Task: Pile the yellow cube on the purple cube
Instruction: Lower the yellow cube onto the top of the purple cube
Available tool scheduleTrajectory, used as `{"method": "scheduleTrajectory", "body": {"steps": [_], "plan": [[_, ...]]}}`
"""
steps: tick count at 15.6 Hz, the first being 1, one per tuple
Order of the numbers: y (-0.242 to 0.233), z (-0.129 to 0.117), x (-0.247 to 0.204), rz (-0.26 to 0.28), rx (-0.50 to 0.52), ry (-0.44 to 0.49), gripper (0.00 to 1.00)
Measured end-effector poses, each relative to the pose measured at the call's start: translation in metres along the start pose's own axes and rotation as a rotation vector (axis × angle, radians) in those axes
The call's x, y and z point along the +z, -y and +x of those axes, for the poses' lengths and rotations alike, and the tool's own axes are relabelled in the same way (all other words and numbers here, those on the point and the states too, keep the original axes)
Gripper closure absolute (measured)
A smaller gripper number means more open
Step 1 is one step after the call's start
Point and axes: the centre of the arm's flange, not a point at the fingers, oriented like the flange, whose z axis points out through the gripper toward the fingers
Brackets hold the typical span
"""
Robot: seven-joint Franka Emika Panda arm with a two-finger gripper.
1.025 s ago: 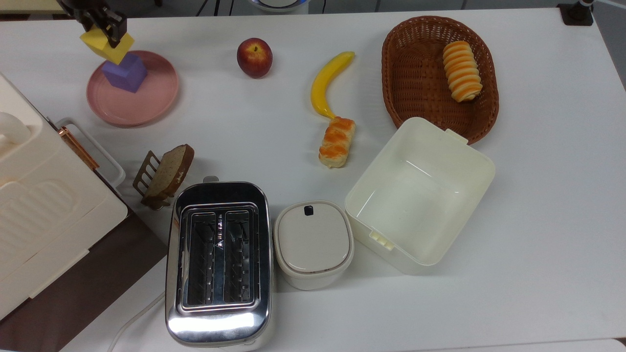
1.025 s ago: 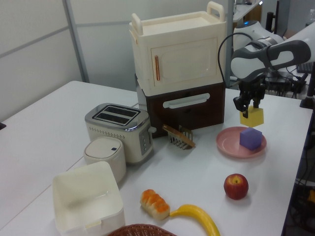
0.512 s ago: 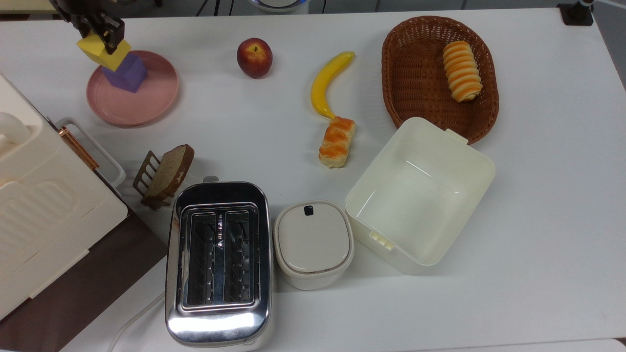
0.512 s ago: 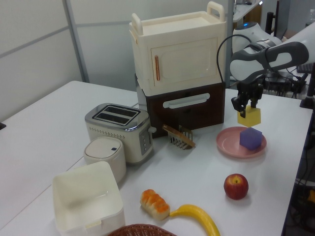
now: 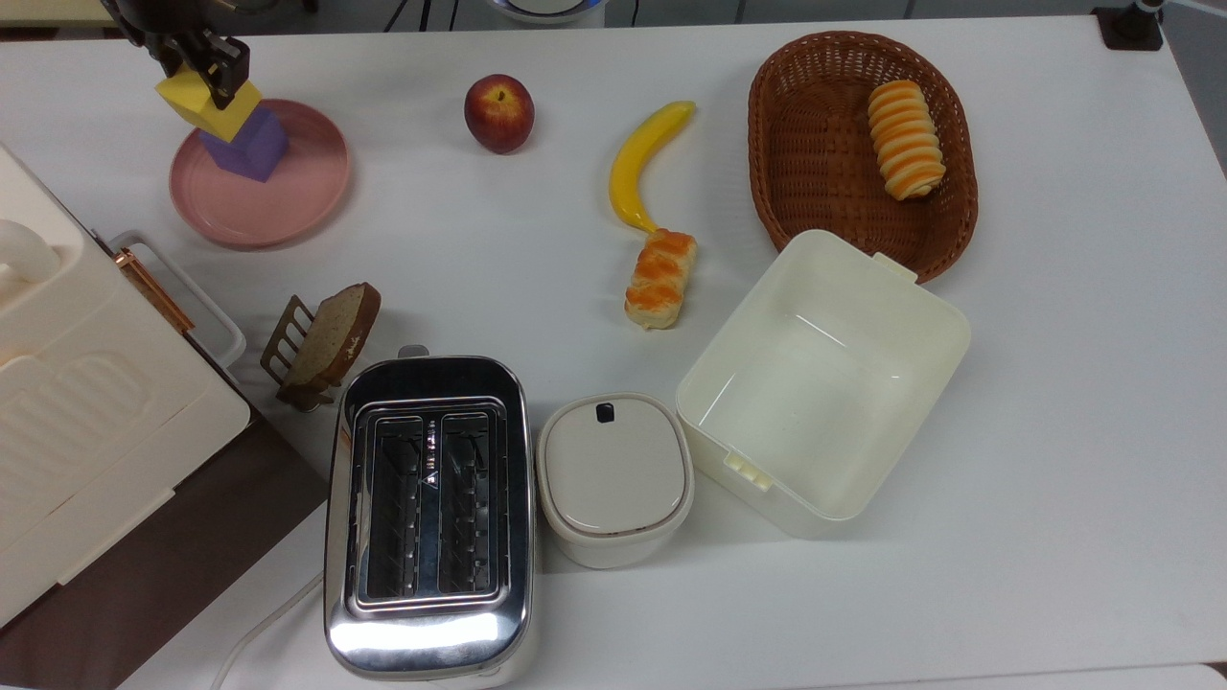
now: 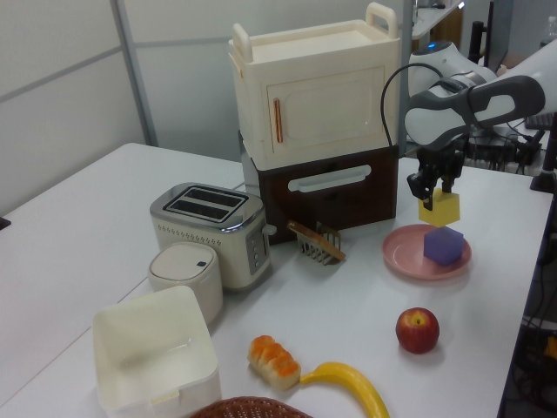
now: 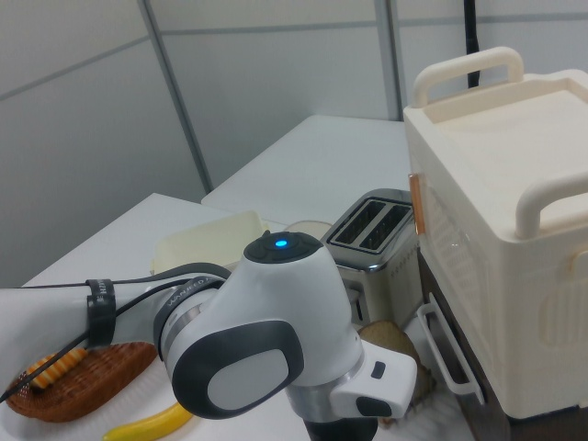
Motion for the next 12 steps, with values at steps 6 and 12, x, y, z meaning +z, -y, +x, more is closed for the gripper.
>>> {"method": "scheduleTrajectory", "body": {"steps": [6, 12], "plan": [[0.0, -0.001, 0.001, -0.001, -0.001, 0.007, 0.46], [0.011, -0.005, 0.01, 0.001, -0.021, 0.024, 0.46]]}}
